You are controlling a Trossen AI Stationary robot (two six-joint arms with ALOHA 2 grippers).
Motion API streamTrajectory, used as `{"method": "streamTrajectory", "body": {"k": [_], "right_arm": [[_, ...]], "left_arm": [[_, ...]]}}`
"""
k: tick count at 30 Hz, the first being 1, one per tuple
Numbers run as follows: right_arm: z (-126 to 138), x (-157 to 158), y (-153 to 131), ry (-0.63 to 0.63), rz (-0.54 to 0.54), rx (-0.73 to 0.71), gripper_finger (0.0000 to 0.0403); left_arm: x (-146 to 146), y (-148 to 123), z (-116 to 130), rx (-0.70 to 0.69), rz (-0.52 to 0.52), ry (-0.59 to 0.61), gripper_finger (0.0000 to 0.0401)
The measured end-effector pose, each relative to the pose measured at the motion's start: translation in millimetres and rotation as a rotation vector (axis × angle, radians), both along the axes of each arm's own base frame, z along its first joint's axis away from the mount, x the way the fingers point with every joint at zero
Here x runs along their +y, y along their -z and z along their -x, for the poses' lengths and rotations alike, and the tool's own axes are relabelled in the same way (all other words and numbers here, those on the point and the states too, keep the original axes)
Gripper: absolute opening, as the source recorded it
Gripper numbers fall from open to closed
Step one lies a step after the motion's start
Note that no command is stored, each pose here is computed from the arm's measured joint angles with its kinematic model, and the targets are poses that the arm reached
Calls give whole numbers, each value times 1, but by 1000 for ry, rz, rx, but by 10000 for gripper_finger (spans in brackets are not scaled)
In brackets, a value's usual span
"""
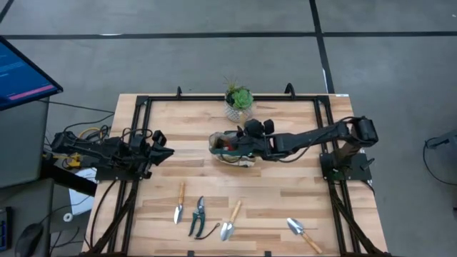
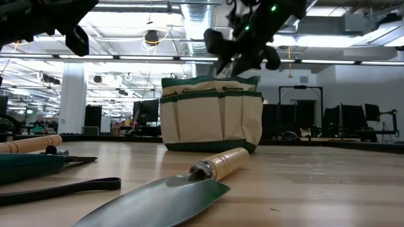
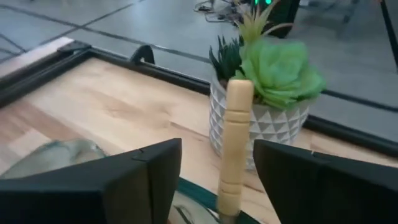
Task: Pick & Place Garden tools in Gardening bag
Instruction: Put the trowel into the gardening bag
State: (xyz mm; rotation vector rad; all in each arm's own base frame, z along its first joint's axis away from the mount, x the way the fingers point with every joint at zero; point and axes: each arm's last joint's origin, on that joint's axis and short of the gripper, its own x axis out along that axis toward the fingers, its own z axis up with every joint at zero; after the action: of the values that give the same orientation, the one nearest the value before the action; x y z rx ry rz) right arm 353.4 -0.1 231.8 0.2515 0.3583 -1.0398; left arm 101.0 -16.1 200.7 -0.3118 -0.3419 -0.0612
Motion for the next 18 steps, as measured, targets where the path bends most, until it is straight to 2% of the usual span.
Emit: {"method": "streamTrajectory", "body": {"k": [6, 10, 12, 14, 16, 18], "right_arm": [[13, 0, -28, -37, -13, -53, 223], [19, -14, -46, -25, -5, -111, 228], [18, -28, -57, -66, 13, -134, 221], [15, -44, -68, -171, 12, -178, 205], [13, -61, -74, -281, -16, -246, 181], [11, -79, -74, -340, -54, -286, 151]], "left_arm": [[0, 0, 0, 2, 0, 0, 2], [0, 0, 0, 2, 0, 0, 2], [0, 0, 0, 2, 0, 0, 2], [0, 0, 0, 2, 0, 0, 2], [0, 0, 0, 2, 0, 0, 2], [0, 0, 0, 2, 0, 0, 2]]}}
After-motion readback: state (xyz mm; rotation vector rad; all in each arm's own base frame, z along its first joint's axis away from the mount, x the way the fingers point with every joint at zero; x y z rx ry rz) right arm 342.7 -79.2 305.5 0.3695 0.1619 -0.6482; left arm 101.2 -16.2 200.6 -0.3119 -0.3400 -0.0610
